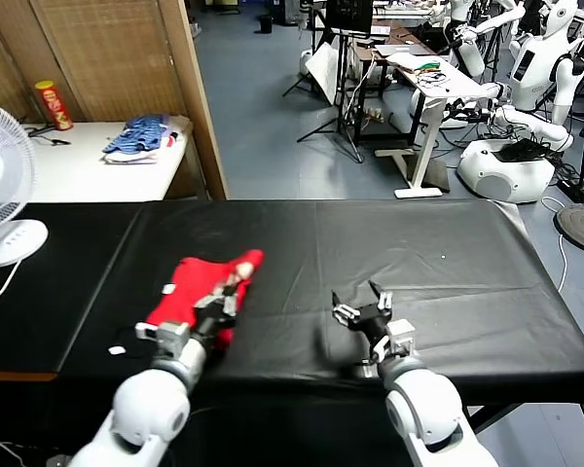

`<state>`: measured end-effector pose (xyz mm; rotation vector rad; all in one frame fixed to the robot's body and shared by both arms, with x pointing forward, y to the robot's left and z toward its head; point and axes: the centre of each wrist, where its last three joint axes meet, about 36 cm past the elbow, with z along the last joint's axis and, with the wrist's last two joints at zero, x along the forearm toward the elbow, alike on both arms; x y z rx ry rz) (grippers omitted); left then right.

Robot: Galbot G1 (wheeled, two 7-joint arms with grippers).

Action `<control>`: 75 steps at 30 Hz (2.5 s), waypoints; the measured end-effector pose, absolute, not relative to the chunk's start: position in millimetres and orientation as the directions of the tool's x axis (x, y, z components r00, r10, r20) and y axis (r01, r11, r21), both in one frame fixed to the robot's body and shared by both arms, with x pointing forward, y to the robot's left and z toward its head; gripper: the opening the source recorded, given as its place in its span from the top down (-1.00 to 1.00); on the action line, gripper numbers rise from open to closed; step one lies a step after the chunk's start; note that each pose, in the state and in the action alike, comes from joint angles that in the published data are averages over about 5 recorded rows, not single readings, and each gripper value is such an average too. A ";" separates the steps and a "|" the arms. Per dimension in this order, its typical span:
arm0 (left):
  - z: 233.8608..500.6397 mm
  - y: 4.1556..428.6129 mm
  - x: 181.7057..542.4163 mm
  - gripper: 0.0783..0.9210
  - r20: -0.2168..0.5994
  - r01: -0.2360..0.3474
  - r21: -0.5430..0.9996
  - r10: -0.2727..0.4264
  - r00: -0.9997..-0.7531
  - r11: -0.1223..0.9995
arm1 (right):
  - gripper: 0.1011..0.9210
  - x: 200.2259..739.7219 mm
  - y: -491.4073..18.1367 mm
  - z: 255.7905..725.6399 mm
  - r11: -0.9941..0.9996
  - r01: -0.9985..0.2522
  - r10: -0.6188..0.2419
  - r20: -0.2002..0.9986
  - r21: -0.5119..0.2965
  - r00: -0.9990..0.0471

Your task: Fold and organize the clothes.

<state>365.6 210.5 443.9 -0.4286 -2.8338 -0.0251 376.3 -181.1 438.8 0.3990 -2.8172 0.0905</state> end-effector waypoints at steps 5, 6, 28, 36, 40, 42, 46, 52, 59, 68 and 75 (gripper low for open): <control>438.5 204.5 365.6 0.13 0.210 0.362 -0.033 0.361 -0.909 0.931 | -0.70 380.5 -174.6 435.5 0.933 -0.357 -0.347 0.342 0.037 -0.873; 439.3 205.0 365.8 0.01 0.199 0.375 -0.040 0.375 -0.905 0.926 | -0.70 381.5 -172.7 434.8 0.928 -0.368 -0.362 0.351 0.052 -0.864; 447.7 228.2 350.6 -0.71 0.150 0.335 -0.069 0.342 -0.927 0.940 | 0.09 443.1 -101.1 395.8 0.874 -0.383 -0.481 0.411 0.300 -0.775; 440.6 235.1 349.8 -0.71 0.142 0.300 -0.056 0.305 -0.942 0.952 | 0.87 467.4 -117.7 395.5 0.867 -0.496 -0.487 0.309 0.055 -0.817; 431.9 240.5 349.7 -0.71 0.134 0.284 -0.045 0.287 -0.948 0.958 | 0.49 469.0 -138.6 396.4 0.849 -0.520 -0.484 0.251 -0.097 -0.838; 426.8 244.7 348.9 -0.71 0.127 0.279 -0.041 0.282 -0.951 0.959 | 0.20 464.1 -150.3 396.1 0.846 -0.510 -0.472 0.224 -0.158 -0.853; 416.3 250.5 346.4 -0.71 0.113 0.256 -0.034 0.258 -0.960 0.966 | -0.32 441.0 -171.8 395.8 0.852 -0.469 -0.435 0.183 -0.234 -0.882; 413.4 254.1 339.1 -0.71 0.160 0.220 -0.010 0.219 -0.963 0.975 | -0.69 384.5 -194.2 404.9 0.903 -0.367 -0.352 0.106 -0.223 -0.930; 423.1 263.8 319.6 -0.71 0.183 0.217 0.022 0.209 -0.961 0.976 | -0.70 304.3 -214.0 414.6 0.958 -0.251 -0.239 0.098 -0.140 -0.966; 423.1 278.1 272.9 -0.71 0.245 0.191 0.021 0.180 -0.953 0.981 | -0.70 234.3 -229.7 440.6 0.989 -0.112 -0.096 0.157 -0.100 -0.983; 428.1 291.0 231.3 -0.71 0.370 0.092 -0.048 0.104 -0.923 0.995 | -0.70 194.6 -224.5 454.9 0.992 -0.080 -0.048 0.292 -0.099 -0.955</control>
